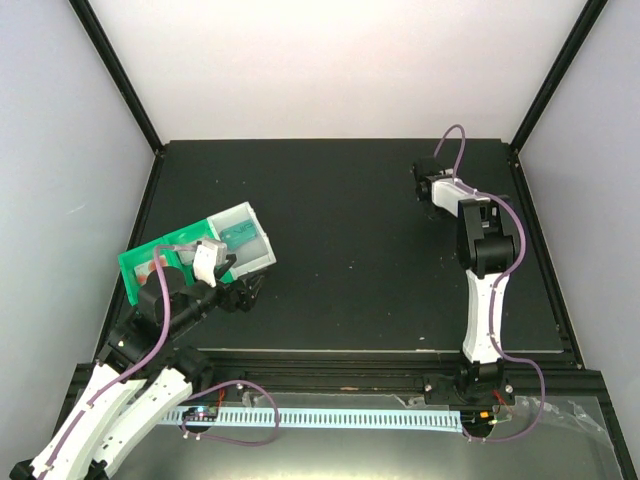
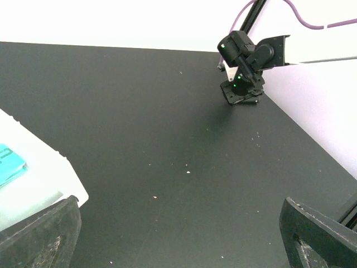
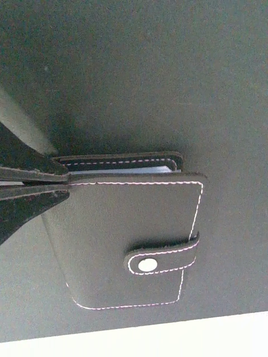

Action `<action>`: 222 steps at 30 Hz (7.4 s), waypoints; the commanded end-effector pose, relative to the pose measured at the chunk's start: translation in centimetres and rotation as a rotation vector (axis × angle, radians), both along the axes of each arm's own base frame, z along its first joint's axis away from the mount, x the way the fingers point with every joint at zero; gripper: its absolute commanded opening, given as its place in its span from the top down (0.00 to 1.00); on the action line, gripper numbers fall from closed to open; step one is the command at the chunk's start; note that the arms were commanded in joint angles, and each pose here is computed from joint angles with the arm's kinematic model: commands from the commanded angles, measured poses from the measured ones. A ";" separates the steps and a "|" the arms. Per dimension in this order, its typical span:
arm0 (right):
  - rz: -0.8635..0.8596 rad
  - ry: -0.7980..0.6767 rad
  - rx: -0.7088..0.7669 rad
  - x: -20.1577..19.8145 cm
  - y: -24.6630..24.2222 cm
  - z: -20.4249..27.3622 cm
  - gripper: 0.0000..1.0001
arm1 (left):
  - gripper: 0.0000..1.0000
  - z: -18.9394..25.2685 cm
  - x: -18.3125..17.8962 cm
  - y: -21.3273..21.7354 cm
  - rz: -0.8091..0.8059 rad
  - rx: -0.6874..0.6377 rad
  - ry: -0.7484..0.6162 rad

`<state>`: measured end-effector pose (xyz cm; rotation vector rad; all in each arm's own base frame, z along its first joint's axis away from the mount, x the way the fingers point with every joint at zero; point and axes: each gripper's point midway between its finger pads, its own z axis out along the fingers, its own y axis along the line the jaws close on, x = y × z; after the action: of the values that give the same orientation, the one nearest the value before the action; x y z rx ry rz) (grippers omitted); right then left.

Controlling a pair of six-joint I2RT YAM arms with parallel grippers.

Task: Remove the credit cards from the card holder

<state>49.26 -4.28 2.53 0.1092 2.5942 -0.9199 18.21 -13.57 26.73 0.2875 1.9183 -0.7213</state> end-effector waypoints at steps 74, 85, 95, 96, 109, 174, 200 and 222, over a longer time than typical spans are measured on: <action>0.597 -0.063 0.877 -31.6 30.3 5.7 0.65 | 0.22 -7.0 1.5 -4.6 -0.127 0.072 0.377; 0.336 -0.151 1.198 -30.5 29.1 4.5 0.54 | 0.38 -12.2 1.8 -9.2 -0.251 0.029 0.493; 0.203 -0.082 1.361 -31.0 30.9 1.1 0.54 | 0.52 -16.5 1.3 -11.4 -0.315 0.035 0.579; 0.194 -0.074 1.365 -31.1 31.0 0.7 0.54 | 0.53 -16.9 1.2 -11.5 -0.319 0.036 0.585; 0.188 -0.068 1.390 -30.9 31.7 -0.4 0.76 | 0.67 -21.4 0.6 -12.6 -0.340 0.079 0.670; 0.500 0.026 1.270 -32.2 32.9 8.2 0.99 | 0.43 -15.3 0.0 -13.8 -0.384 -0.006 0.560; 0.611 0.121 1.323 -34.7 35.5 6.6 0.99 | 0.77 -21.8 -0.1 -12.3 -0.318 0.163 0.693; 0.583 0.038 0.989 -32.2 30.8 1.0 0.99 | 0.98 -19.5 -1.5 -12.9 -0.386 0.072 0.704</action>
<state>16.28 29.06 5.64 -0.3969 2.5988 0.7759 16.54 -26.12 6.54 0.4968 2.6158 -1.0856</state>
